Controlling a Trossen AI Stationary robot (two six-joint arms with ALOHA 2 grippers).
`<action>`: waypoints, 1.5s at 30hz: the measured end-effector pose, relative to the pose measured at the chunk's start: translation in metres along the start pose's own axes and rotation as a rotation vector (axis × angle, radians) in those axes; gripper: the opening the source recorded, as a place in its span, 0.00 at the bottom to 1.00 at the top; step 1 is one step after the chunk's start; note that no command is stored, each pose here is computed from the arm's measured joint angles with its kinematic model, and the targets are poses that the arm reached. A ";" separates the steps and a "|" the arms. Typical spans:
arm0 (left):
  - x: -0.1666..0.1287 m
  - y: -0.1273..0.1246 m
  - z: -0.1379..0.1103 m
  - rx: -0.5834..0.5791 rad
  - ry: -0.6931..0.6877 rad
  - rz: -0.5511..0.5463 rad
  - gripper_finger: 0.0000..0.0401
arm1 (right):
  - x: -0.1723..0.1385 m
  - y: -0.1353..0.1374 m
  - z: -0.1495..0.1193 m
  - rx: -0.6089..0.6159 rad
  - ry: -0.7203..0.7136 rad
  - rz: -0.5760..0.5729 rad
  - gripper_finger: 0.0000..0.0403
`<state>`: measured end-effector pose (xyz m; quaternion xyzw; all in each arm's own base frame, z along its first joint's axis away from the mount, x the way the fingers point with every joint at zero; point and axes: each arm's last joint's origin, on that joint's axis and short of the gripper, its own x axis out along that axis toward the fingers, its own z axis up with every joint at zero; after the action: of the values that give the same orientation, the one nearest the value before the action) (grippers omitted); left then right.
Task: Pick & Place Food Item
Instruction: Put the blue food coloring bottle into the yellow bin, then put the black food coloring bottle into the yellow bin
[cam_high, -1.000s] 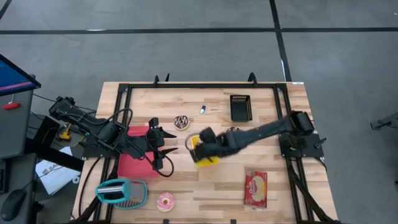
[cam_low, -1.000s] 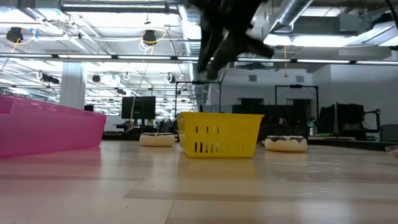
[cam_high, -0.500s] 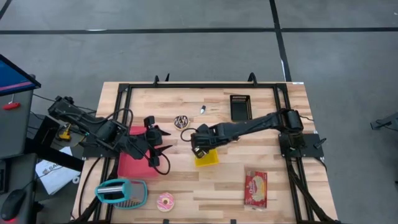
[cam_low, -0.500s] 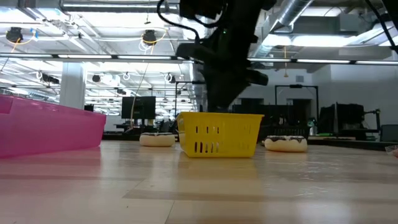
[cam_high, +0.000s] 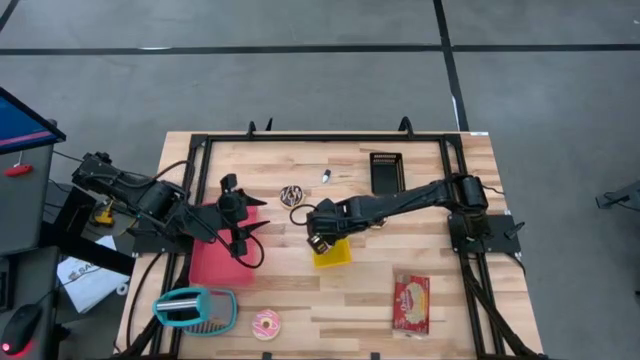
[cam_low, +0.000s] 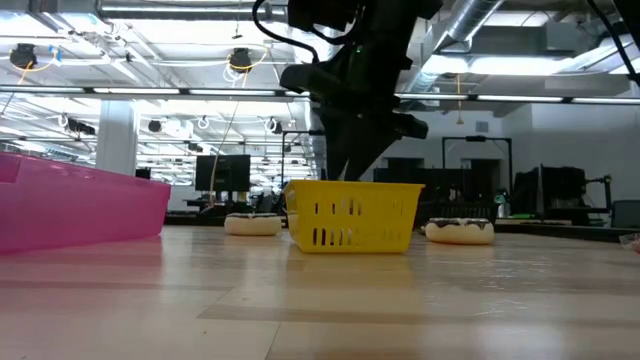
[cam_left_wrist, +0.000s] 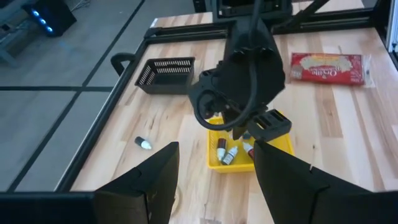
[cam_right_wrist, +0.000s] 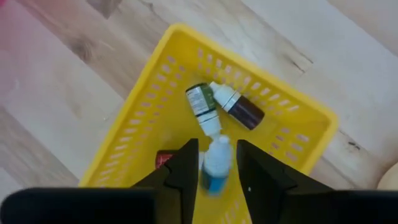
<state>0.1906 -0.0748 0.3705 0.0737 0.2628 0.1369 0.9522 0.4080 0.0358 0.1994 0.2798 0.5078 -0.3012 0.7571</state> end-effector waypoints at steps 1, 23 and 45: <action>-0.001 0.001 0.000 0.003 -0.002 -0.001 0.50 | 0.000 0.000 0.000 0.008 0.000 -0.001 0.27; 0.007 0.023 0.013 -0.133 -0.100 0.193 0.50 | 0.008 -0.104 0.091 -0.477 0.204 0.174 0.32; 0.030 0.059 0.029 -0.331 -0.193 0.412 0.50 | 0.000 -0.171 0.170 -1.387 -0.226 0.092 0.32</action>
<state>0.2171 -0.0118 0.3932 -0.0185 0.1243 0.3608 0.9241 0.3834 -0.2020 0.2347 -0.2794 0.4887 0.0973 0.8208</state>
